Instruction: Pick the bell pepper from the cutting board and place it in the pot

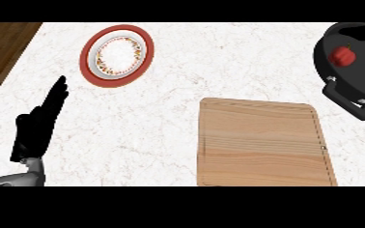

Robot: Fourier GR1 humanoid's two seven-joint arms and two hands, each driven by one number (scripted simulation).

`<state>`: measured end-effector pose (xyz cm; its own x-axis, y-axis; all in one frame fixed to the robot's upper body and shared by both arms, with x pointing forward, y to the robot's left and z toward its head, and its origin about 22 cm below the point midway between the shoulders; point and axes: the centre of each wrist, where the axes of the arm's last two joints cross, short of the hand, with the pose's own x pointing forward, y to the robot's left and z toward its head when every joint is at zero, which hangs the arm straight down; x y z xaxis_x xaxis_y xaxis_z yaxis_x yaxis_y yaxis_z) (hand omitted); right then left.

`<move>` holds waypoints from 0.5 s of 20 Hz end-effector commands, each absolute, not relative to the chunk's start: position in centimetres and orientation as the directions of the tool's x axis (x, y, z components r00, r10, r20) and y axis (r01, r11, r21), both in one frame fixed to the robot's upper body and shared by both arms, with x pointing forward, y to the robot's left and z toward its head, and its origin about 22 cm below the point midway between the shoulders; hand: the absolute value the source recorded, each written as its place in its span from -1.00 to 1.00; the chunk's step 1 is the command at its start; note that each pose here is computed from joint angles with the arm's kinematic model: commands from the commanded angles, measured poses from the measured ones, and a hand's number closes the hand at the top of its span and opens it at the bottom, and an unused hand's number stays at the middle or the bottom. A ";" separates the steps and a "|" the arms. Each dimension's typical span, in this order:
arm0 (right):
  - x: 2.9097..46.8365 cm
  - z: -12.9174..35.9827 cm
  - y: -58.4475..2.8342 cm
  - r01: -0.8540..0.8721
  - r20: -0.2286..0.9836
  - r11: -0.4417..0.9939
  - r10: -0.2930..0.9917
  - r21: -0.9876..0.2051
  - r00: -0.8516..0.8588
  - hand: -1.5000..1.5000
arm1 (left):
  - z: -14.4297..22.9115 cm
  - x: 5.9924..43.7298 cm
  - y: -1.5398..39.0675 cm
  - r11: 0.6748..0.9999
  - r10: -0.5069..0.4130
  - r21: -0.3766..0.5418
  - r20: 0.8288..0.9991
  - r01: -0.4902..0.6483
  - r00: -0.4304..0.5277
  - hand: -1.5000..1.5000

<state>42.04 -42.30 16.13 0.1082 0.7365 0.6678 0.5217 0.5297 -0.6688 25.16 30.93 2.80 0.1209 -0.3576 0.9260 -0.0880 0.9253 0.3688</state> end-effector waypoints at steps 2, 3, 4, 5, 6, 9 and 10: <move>41.9 17.5 -43.0 0.647 0.800 0.648 0.592 -0.401 -0.096 -1.00 | 2.9 24.9 31.9 0.918 -0.374 0.386 0.920 -0.094 0.119 0.00; 42.5 17.6 -41.9 0.657 0.813 0.658 0.570 -0.367 -0.117 -1.00 | 2.9 25.6 30.3 0.920 -0.368 0.380 0.923 -0.101 0.114 0.00; 42.0 16.4 -42.6 0.649 0.833 0.677 0.541 -0.348 -0.117 -1.00 | 2.5 24.6 30.6 0.929 -0.350 0.362 0.927 -0.079 0.135 0.00; 41.6 18.8 -44.0 0.643 0.842 0.697 0.519 -0.318 -0.147 -1.00 | 2.0 24.5 31.0 0.922 -0.361 0.374 0.923 -0.098 0.130 0.00; 40.7 17.7 -45.1 0.628 0.848 0.705 0.514 -0.329 -0.133 -1.00 | 2.7 25.1 31.9 0.925 -0.350 0.365 0.927 -0.108 0.135 0.00; 40.3 18.8 -46.0 0.584 0.873 0.754 0.464 -0.301 -0.149 -1.00 | 1.9 25.5 31.4 0.925 -0.352 0.365 0.928 -0.109 0.124 0.00; 40.1 17.6 -46.0 0.582 0.882 0.754 0.454 -0.304 -0.128 -1.00 | 2.8 24.4 32.7 0.918 -0.362 0.381 0.918 -0.108 0.159 0.00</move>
<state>40.91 -44.83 17.76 -0.1107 0.5140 0.8506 0.5999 0.7169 -0.3552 24.94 31.72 2.46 0.1360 -0.3583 0.9236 -0.1054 0.9218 0.3731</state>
